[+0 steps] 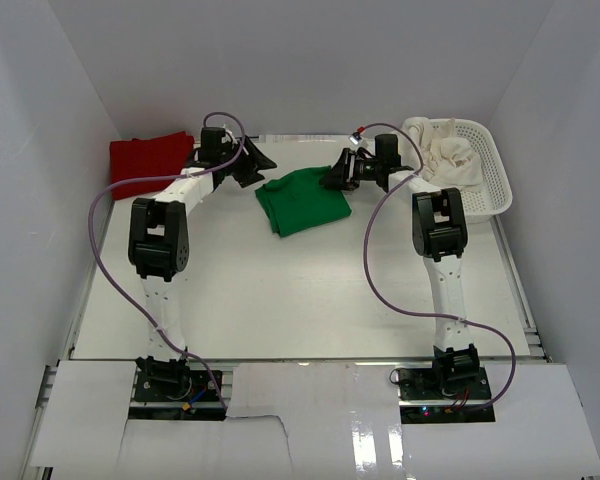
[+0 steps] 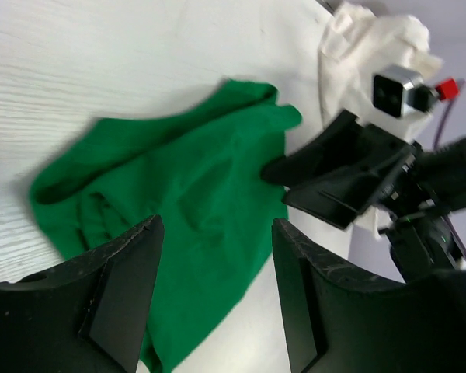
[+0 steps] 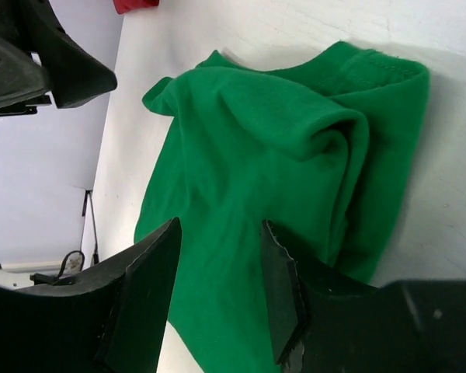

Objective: Fold and stack the t-shirts
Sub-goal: Fold the long partially folded tshirt into a neat square, then smooth out wrinkles on the folded tshirt

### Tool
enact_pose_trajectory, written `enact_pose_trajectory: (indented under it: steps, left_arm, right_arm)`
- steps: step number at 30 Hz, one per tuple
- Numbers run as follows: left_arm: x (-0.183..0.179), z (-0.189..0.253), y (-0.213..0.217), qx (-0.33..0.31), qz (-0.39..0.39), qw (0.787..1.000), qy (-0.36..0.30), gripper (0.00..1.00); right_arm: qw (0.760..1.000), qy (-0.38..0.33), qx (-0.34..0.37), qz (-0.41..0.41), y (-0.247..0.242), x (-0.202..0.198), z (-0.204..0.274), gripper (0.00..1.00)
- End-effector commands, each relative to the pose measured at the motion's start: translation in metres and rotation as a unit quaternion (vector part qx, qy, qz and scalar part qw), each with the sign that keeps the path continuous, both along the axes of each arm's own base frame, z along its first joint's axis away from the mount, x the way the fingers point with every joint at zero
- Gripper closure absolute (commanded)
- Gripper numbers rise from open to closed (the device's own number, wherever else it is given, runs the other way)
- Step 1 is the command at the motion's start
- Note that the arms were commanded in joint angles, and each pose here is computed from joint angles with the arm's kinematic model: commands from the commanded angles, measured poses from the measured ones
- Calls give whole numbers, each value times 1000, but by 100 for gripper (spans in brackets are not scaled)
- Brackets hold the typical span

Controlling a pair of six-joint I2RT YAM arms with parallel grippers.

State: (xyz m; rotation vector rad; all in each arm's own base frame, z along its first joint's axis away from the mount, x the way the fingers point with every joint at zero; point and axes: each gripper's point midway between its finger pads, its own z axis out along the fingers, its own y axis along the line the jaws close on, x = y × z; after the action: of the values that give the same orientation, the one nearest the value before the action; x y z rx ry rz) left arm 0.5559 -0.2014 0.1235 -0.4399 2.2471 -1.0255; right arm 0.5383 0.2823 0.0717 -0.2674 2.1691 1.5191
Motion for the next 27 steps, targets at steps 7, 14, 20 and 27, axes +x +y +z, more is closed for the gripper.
enact_pose_trajectory:
  steps: [7, 14, 20, 27]
  left_arm:
    - [-28, 24, -55, -57, -156, 985, -44, 32]
    - [-34, 13, -64, -57, -186, 980, -35, 32]
    - [-44, 1, -76, -50, -211, 976, -20, 33]
    - [-72, -20, -90, -27, -237, 971, 2, 33]
  right_arm:
    - [1000, -12, -18, 8, 3, -5, 7, 92]
    - [999, 13, -43, 15, 9, -22, -20, 92]
    - [997, 22, -68, 15, 9, -40, -39, 92]
    - [993, 39, -110, 3, -7, -71, -59, 92]
